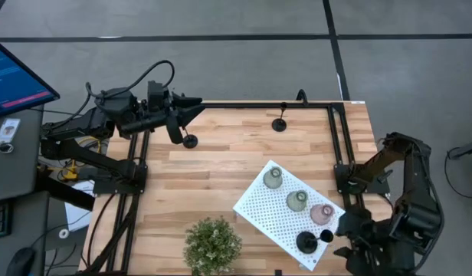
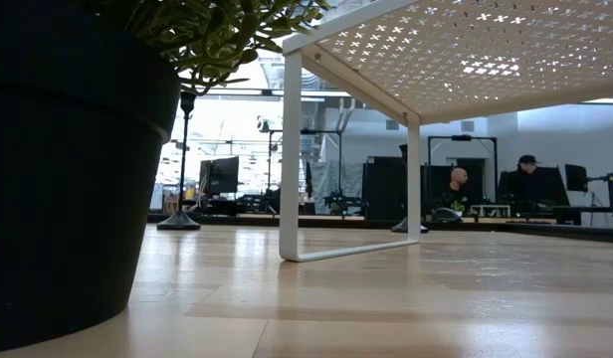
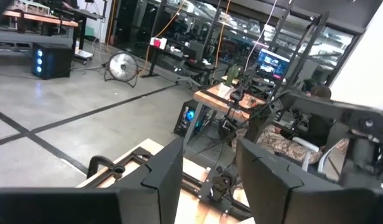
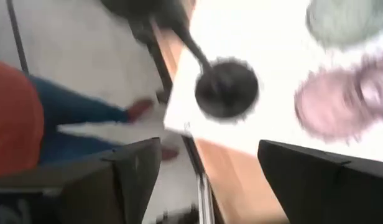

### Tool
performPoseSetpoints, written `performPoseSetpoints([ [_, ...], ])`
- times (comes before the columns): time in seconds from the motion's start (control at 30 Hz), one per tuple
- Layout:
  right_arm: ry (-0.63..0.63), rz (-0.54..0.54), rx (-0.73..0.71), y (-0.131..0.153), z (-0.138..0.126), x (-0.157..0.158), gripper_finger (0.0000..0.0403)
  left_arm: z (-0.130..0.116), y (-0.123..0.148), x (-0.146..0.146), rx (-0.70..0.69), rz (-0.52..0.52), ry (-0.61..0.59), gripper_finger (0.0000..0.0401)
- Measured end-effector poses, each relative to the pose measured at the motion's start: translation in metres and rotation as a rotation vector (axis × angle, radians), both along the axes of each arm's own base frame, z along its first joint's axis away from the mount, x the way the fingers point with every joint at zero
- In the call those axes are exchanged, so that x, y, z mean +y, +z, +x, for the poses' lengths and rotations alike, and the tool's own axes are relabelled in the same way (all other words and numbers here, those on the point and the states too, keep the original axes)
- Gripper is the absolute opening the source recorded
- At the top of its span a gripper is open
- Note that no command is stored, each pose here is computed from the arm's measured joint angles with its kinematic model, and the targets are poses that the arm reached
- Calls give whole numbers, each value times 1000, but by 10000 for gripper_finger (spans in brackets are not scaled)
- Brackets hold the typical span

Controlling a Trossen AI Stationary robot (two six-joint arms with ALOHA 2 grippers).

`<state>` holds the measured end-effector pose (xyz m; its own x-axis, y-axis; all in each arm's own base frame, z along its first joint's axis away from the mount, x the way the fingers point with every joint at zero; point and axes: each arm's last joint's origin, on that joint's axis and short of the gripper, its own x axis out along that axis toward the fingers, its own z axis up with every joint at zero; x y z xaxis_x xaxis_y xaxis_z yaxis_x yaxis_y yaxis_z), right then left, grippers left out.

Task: Pick & Place candle stick holders
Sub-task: Put the left black candle holder on the shelf aligned with the black candle holder

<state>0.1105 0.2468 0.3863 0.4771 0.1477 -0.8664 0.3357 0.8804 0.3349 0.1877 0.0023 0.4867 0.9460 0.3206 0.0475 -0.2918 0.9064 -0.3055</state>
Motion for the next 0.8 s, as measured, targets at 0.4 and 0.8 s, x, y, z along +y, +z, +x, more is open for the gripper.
performPoseSetpoints([
  [0.4,-172,132,36,26,-39,-52,260,-5,-36,21,334,-101,216,221],
  [0.8,-256,190,47,14,-53,-100,260,-3,-74,46,678,-215,396,232],
])
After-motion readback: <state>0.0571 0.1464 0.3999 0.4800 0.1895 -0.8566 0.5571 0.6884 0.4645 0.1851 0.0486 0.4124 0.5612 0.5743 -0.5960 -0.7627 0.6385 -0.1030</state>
